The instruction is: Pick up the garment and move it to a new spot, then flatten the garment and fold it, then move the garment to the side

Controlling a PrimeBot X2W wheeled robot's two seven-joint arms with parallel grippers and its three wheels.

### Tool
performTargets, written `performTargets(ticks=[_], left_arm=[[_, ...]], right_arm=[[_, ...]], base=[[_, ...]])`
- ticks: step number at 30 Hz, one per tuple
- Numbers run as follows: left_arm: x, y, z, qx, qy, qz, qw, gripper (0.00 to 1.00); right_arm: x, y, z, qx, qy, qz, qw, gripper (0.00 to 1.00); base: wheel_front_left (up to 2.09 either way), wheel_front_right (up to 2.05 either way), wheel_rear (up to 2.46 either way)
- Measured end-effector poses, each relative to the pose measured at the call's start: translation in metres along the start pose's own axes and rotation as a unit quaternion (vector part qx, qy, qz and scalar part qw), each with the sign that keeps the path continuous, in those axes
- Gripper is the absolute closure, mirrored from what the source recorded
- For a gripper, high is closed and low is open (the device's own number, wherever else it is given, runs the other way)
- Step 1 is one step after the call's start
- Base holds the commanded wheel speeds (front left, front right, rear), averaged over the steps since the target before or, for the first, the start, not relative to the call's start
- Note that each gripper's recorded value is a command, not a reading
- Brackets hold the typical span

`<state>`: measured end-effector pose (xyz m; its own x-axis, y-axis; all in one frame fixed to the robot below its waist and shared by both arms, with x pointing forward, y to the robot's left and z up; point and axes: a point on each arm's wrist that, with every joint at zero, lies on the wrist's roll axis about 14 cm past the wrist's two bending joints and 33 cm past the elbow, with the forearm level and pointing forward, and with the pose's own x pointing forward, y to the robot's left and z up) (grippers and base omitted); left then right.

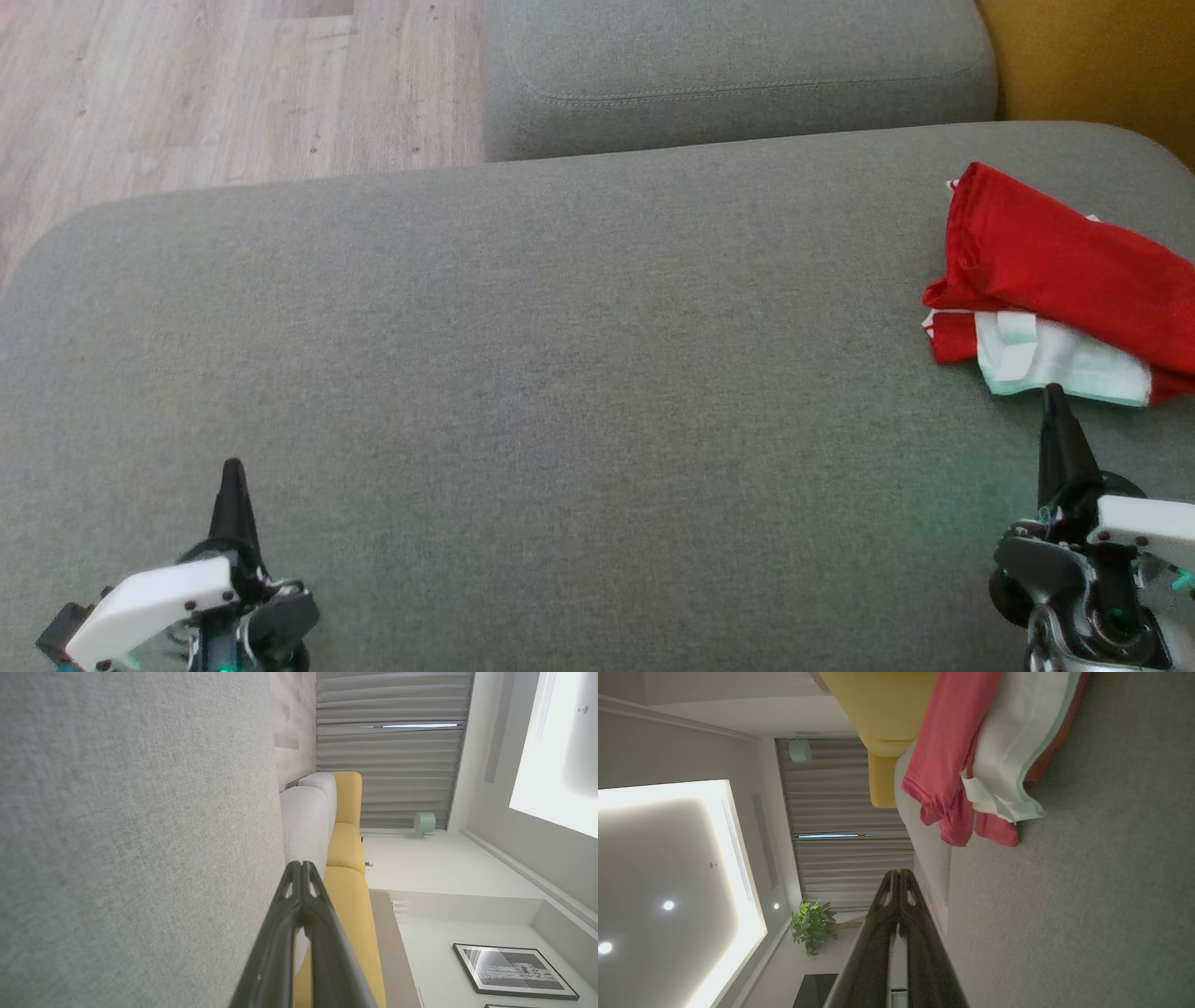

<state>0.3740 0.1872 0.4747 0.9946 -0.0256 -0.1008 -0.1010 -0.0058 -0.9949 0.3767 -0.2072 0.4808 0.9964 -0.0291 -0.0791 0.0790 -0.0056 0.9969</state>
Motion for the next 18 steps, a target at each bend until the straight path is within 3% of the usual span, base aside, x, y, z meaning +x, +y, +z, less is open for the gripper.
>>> performTargets(ticks=[18], left_arm=[[0.0,0.0,0.0003,0.0,0.0,0.0,1.0,1.0]], right_arm=[[0.0001,0.0006,0.0001,0.0,0.0,0.001,1.0,1.0]], base=[[0.0,0.0,0.0]])
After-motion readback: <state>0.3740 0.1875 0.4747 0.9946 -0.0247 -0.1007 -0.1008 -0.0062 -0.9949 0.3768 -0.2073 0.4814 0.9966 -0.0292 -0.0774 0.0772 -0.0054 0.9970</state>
